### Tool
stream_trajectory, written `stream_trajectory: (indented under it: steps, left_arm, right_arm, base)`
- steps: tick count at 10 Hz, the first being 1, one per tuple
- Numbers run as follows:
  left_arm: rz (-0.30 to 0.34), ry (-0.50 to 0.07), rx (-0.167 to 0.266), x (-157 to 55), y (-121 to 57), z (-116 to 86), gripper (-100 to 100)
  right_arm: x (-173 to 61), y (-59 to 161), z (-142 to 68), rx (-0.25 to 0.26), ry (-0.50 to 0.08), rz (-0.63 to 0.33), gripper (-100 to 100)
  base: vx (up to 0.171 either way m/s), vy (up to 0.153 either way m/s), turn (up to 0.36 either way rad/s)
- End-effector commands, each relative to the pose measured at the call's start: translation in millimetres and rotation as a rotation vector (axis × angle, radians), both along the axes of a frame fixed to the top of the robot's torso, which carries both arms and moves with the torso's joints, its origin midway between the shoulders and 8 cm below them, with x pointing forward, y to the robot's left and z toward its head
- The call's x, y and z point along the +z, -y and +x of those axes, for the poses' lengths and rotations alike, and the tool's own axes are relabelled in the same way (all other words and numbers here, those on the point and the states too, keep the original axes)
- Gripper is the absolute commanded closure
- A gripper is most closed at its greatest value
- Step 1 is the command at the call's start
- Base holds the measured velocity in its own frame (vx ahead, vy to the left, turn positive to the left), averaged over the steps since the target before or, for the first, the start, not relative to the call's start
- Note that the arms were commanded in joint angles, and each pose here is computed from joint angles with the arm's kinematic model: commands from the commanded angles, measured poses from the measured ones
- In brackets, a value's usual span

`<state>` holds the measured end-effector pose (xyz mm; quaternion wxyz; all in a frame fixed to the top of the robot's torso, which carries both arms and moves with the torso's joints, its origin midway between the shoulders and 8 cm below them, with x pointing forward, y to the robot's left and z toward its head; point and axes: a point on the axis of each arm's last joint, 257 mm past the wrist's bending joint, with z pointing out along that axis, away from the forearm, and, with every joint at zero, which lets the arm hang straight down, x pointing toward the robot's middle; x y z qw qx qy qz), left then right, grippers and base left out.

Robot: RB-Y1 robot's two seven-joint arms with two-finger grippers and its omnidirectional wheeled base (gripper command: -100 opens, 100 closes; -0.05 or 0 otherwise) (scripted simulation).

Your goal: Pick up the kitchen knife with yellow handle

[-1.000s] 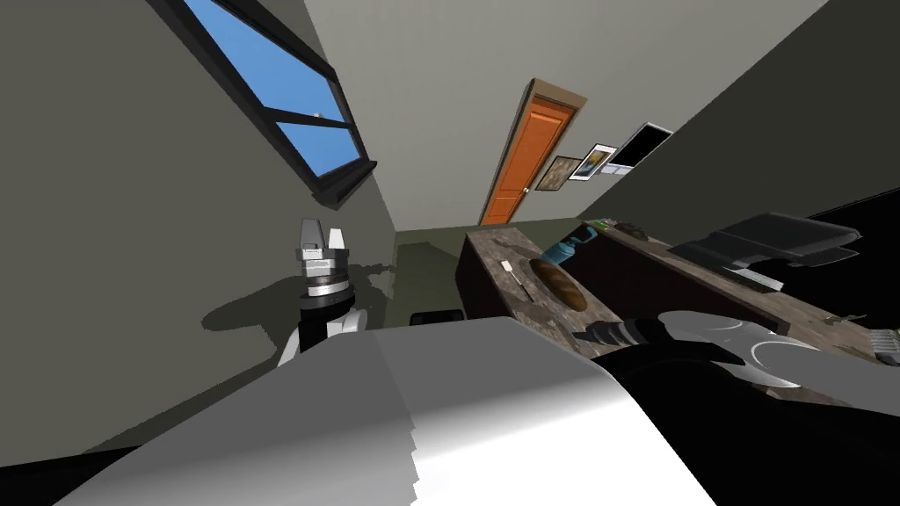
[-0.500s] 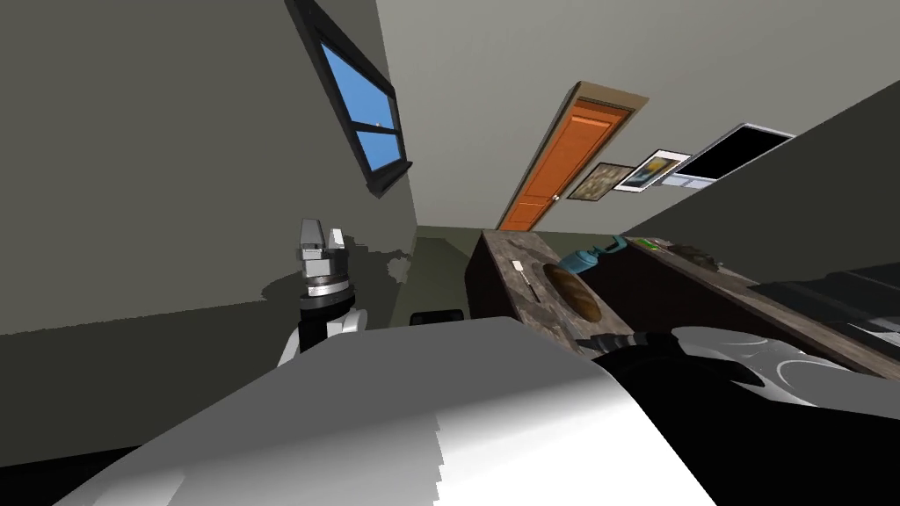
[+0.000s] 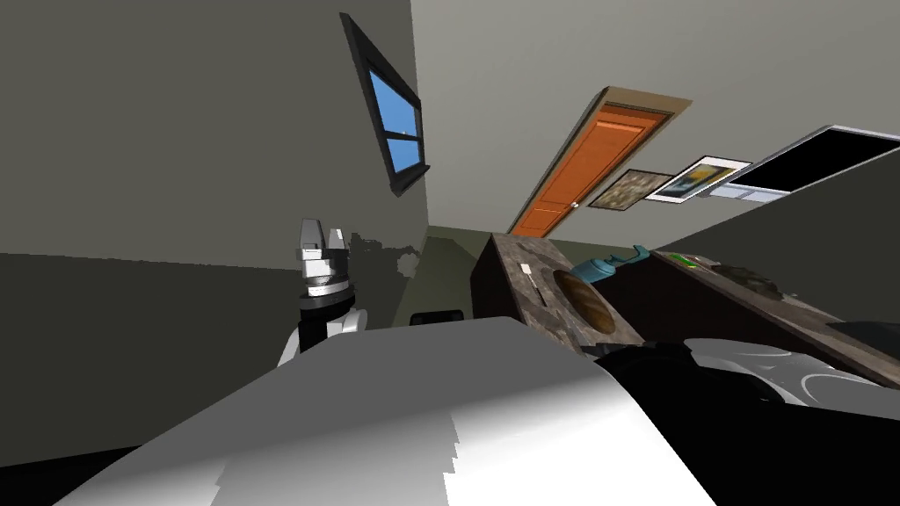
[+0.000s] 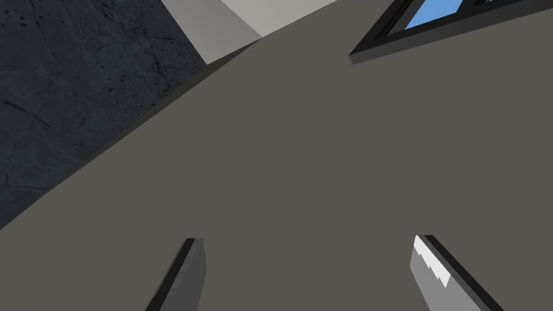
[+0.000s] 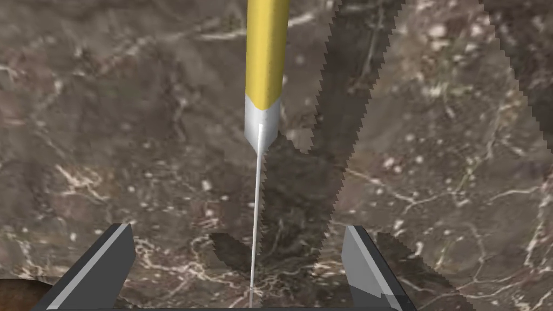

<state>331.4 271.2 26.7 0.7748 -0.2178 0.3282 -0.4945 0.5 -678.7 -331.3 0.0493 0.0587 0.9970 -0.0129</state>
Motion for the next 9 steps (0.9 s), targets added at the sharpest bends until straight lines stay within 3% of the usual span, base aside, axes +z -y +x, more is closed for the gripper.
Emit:
stream_trajectory:
  steps: [1,2,4,5,6,9]
  left_arm:
    - [0.000,0.000,0.000,0.0,0.0,0.0,0]
    - [0.000,0.000,0.000,0.1,0.1,0.0,0]
    - [0.000,0.000,0.000,0.1,0.1,0.0,0]
    - [0.000,0.000,0.000,0.0,0.0,0.0,0]
    - [0.000,0.000,0.000,-0.1,-0.1,0.0,0]
    - [0.000,0.000,0.000,-0.1,-0.1,-0.1,0]
  right_arm:
    - [-1.9,0.3,-17.0,-0.093,-0.009,-0.008,-100]
    - [-1.7,0.3,-20.6,-0.103,-0.012,-0.008,-100]
    - [-1.5,0.3,-36.5,-0.194,-0.021,-0.019,-100]
    - [-1.5,-0.4,-30.5,-0.169,-0.016,-0.016,-100]
    - [-1.4,0.0,-31.0,-0.174,-0.016,-0.018,100]
    - [-1.7,-0.3,-31.6,-0.186,-0.014,-0.016,100]
  base:
    - [-0.183,0.047,0.366]
    - [-0.202,0.052,0.446]
    - [-0.209,0.053,0.457]
    - [-0.064,0.009,0.050]
    - [-0.012,0.002,-0.013]
    - [-0.001,-0.002,-0.008]
